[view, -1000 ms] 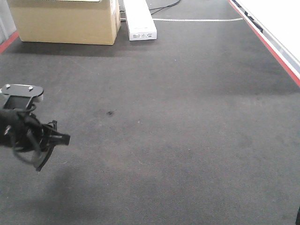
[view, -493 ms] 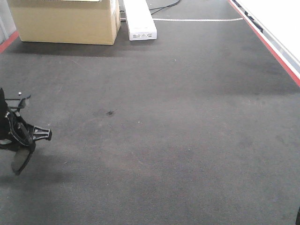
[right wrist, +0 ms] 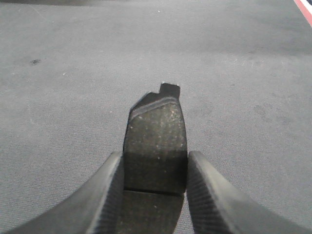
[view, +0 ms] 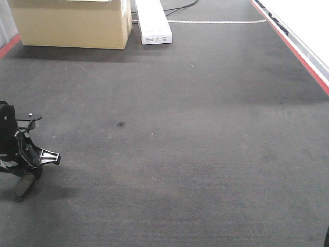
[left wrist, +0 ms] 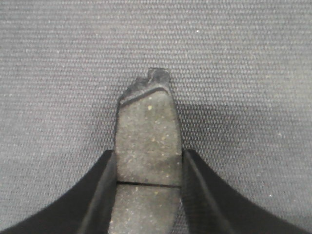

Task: Move and align brake pads A on conveyor
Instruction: 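Lower the left gripper to the belt and release its brake pad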

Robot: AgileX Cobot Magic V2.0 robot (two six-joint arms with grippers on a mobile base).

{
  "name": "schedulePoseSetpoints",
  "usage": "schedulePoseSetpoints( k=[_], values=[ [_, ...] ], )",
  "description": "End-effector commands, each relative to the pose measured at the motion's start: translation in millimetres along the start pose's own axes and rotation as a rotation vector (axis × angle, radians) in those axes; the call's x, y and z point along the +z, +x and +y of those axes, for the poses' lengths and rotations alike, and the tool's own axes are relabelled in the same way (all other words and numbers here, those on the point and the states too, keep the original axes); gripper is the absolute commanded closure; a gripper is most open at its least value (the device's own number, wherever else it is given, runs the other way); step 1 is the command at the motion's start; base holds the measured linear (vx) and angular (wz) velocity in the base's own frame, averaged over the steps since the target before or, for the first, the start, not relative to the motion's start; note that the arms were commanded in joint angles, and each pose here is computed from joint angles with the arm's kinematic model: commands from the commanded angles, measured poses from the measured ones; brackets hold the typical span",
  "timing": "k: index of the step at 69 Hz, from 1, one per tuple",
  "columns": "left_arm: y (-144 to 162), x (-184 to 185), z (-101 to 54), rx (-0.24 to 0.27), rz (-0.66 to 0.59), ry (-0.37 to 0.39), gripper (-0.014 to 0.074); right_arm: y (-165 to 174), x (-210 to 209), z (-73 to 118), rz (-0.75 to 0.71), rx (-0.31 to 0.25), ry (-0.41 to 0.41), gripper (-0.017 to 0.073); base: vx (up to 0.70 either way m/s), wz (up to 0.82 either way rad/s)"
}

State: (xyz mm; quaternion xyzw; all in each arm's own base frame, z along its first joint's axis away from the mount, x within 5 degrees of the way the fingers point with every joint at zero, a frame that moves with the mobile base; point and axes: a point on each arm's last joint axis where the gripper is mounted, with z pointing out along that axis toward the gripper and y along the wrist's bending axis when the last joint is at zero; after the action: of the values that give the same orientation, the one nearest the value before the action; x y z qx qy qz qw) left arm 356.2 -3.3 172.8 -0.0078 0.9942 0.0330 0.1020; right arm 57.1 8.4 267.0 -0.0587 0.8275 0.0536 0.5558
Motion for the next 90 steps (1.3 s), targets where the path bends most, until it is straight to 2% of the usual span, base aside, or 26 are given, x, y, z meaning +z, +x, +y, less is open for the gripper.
schedulePoseSetpoints(
  k=[1, 9, 26, 34, 47, 69, 78, 90],
  values=[
    [-9, -23, 1.0, -0.005, -0.091, 0.004, 0.0543, -17, -3, 0.5, -0.112, -0.012, -0.002, 0.0566, 0.0, 0.0],
    [-9, -23, 1.0, -0.005, -0.091, 0.004, 0.0458, -17, -3, 0.5, -0.112, -0.012, -0.002, 0.0566, 0.0, 0.0],
    [-10, -30, 1.6, 0.012, -0.105, 0.003, 0.0132, -17, -3, 0.5, -0.112, -0.012, -0.002, 0.0566, 0.0, 0.0],
    [-15, -49, 2.8, 0.009, -0.16, 0.004, 0.0045, -17, -3, 0.5, -0.112, -0.012, -0.002, 0.0566, 0.0, 0.0],
    [-16, -97, 6.0, 0.004, -0.338, 0.011, 0.0041, -17, -3, 0.5, -0.112, -0.012, -0.002, 0.0566, 0.0, 0.0],
    [18, -200, 15.9, -0.006, -0.644, 0.001, 0.0052, -17, -3, 0.5, -0.112, -0.012, -0.002, 0.0566, 0.0, 0.0],
    [44, -230, 18.5, -0.01, -0.762, 0.004, 0.0052, -17, -3, 0.5, -0.112, -0.012, -0.002, 0.0566, 0.0, 0.0],
    [92, -239, 20.1, -0.008, -0.891, 0.011, 0.0052, -17, -3, 0.5, -0.112, -0.012, -0.002, 0.0566, 0.0, 0.0]
  ],
)
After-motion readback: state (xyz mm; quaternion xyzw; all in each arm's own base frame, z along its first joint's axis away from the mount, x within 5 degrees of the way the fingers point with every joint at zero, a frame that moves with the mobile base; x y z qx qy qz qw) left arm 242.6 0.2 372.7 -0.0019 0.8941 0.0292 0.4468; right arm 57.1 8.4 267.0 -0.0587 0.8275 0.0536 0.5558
